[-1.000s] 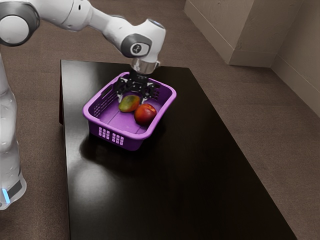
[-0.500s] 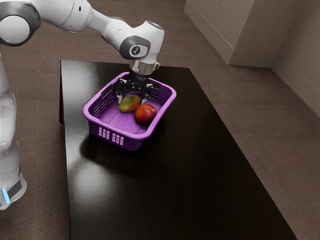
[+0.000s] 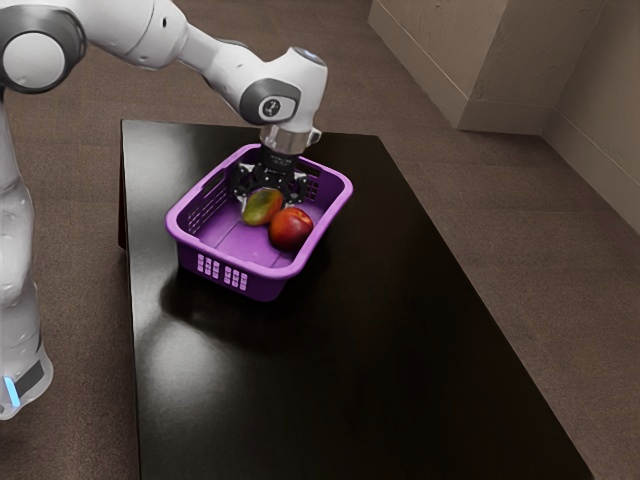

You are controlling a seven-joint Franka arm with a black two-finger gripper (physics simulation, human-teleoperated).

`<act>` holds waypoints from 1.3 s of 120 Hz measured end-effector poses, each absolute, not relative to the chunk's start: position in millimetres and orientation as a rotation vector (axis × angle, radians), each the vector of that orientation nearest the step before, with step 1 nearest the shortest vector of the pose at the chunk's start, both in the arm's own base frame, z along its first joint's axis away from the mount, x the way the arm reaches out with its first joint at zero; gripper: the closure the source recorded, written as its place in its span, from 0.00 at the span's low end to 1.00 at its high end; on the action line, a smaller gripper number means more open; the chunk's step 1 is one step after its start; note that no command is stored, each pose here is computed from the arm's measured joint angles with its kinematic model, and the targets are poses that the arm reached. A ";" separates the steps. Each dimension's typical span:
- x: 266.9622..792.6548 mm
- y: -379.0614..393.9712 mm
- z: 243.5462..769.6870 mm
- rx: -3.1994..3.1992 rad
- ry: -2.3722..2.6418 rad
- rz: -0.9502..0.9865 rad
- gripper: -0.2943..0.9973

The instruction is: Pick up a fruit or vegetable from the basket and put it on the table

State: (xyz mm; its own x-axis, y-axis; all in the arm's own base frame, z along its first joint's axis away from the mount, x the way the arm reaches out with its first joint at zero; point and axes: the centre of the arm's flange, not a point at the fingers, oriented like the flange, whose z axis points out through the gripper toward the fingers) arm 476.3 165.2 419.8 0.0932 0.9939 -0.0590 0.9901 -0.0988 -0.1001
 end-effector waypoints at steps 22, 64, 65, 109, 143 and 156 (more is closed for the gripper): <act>476.4 167.6 419.1 -2.301 -2.075 0.171 0.54; 486.0 174.2 477.3 -2.341 -2.089 0.066 0.57; 486.4 174.1 479.0 -2.343 -2.089 0.063 0.57; 519.4 102.1 566.2 -2.493 -1.910 -0.096 0.58; 533.4 -2.3 578.9 -2.637 -1.720 -0.105 0.58; 535.8 -34.6 574.8 -2.674 -1.675 -0.087 0.58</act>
